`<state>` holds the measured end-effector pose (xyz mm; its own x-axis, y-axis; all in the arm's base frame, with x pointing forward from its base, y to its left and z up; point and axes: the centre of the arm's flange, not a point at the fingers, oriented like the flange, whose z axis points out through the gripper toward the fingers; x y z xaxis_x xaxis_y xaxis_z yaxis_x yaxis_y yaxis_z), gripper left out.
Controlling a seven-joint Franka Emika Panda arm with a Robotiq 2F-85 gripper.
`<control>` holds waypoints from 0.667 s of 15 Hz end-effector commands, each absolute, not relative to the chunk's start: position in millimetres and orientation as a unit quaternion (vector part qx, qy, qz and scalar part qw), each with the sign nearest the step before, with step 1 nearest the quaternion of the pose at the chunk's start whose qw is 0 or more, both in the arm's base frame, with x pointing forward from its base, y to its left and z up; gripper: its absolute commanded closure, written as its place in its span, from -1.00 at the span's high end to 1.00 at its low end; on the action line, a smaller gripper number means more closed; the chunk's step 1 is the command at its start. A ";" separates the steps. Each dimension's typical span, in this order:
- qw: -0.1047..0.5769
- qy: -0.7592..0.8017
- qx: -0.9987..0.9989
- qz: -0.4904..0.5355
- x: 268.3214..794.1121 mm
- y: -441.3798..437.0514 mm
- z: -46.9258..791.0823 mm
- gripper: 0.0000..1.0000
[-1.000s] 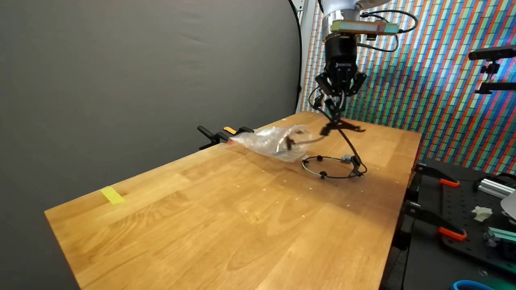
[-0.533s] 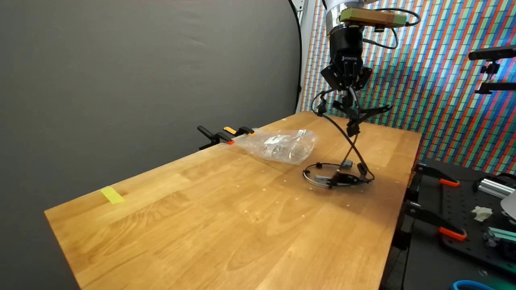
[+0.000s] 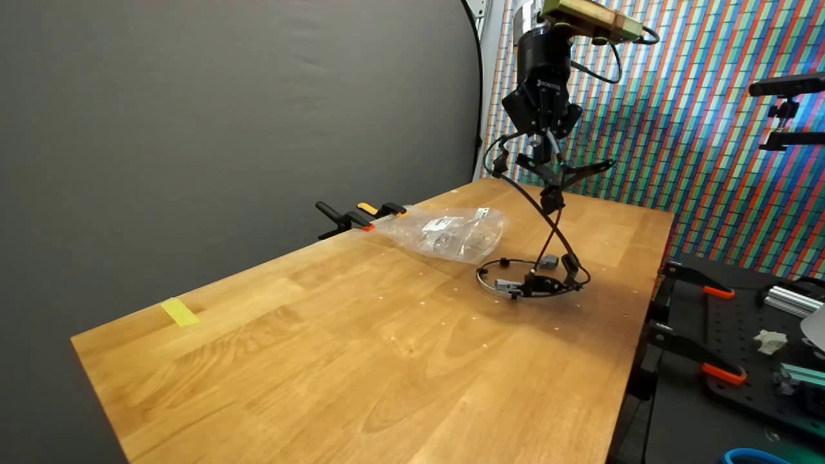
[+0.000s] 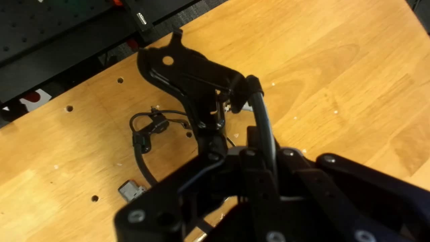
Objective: Remove the cable from the plastic
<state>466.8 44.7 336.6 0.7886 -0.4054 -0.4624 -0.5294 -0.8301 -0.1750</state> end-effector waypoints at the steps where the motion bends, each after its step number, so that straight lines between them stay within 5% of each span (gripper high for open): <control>1: 0.185 0.219 -0.929 0.233 490.4 68.3 322.4 -0.98; 10: 0.115 0.242 -0.944 0.191 539.2 104.6 216.0 -0.98</control>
<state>508.1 100.5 233.5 0.7981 -0.3524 -0.4887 -0.4819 -0.8602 -0.1667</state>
